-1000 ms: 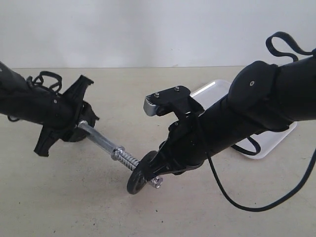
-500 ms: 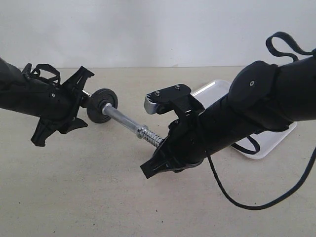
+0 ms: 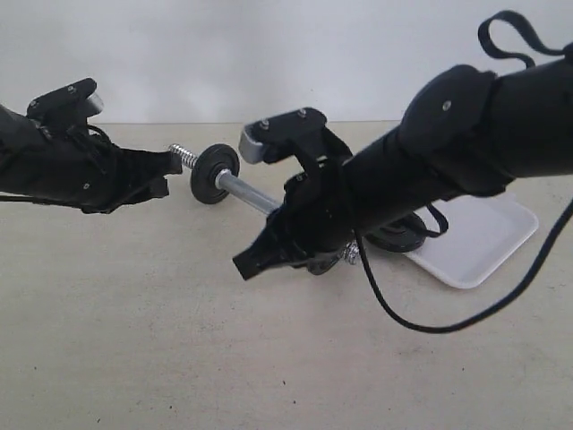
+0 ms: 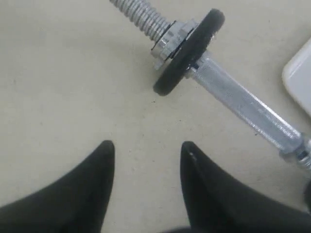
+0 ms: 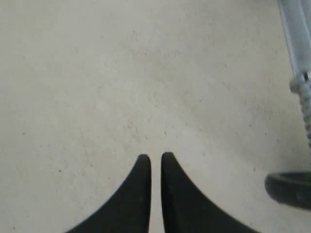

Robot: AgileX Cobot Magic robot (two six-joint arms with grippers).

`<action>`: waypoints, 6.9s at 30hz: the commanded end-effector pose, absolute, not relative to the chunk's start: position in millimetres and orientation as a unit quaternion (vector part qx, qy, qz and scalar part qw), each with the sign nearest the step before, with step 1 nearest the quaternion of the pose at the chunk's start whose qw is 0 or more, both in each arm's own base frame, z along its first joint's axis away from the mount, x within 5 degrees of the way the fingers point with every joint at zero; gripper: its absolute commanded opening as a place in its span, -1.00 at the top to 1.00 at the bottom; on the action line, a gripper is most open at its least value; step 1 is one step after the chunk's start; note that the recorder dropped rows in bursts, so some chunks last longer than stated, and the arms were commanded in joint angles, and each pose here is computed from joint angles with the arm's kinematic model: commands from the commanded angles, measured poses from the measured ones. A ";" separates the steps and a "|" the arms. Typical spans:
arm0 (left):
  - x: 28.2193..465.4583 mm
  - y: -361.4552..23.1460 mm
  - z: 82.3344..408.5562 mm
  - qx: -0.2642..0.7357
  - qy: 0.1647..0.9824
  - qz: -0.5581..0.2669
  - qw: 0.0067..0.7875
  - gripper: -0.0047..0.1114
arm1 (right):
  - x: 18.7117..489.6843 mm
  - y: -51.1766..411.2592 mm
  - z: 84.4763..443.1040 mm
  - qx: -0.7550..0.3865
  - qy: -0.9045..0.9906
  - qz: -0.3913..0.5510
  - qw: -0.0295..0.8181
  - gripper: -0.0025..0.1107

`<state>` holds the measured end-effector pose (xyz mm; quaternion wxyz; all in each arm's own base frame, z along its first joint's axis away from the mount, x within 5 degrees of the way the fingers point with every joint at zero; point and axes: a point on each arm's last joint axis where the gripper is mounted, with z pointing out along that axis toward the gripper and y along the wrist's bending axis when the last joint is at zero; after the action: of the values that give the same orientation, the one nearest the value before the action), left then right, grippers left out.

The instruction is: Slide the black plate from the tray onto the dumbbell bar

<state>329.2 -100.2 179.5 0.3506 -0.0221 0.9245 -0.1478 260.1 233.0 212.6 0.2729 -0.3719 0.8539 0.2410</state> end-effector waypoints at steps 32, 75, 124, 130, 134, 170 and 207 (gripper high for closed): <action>393.5 -181.7 168.9 0.765 0.522 0.135 0.352 0.21 | 236.3 221.4 226.1 -0.515 0.830 0.197 0.078 0.89; 413.1 -212.1 99.0 0.808 0.463 0.181 0.315 0.23 | 242.2 222.6 226.4 -0.519 0.827 0.185 0.111 0.89; 415.5 -211.5 98.4 0.684 0.625 0.121 0.355 0.84 | 347.1 156.0 237.2 -0.370 0.875 0.032 0.311 0.96; 415.4 -211.6 98.3 0.685 0.625 0.121 0.355 0.84 | 359.5 155.3 211.6 -0.370 0.879 0.022 0.301 0.96; 415.4 -211.6 98.3 0.685 0.625 0.121 0.355 0.84 | 365.5 144.9 214.5 -0.356 0.881 0.016 0.310 0.96; 417.9 -211.2 102.3 0.653 0.649 0.119 0.372 0.84 | 373.8 179.0 155.6 -0.337 0.893 0.093 0.283 0.96; 421.6 -210.3 136.7 0.543 0.715 0.090 0.432 0.84 | 374.8 206.3 174.9 -0.345 0.884 0.136 0.285 0.96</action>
<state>412.2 -209.2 102.8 0.3689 0.5727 0.7297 0.0590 373.9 208.3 171.3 0.2827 -0.3382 0.8867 0.1395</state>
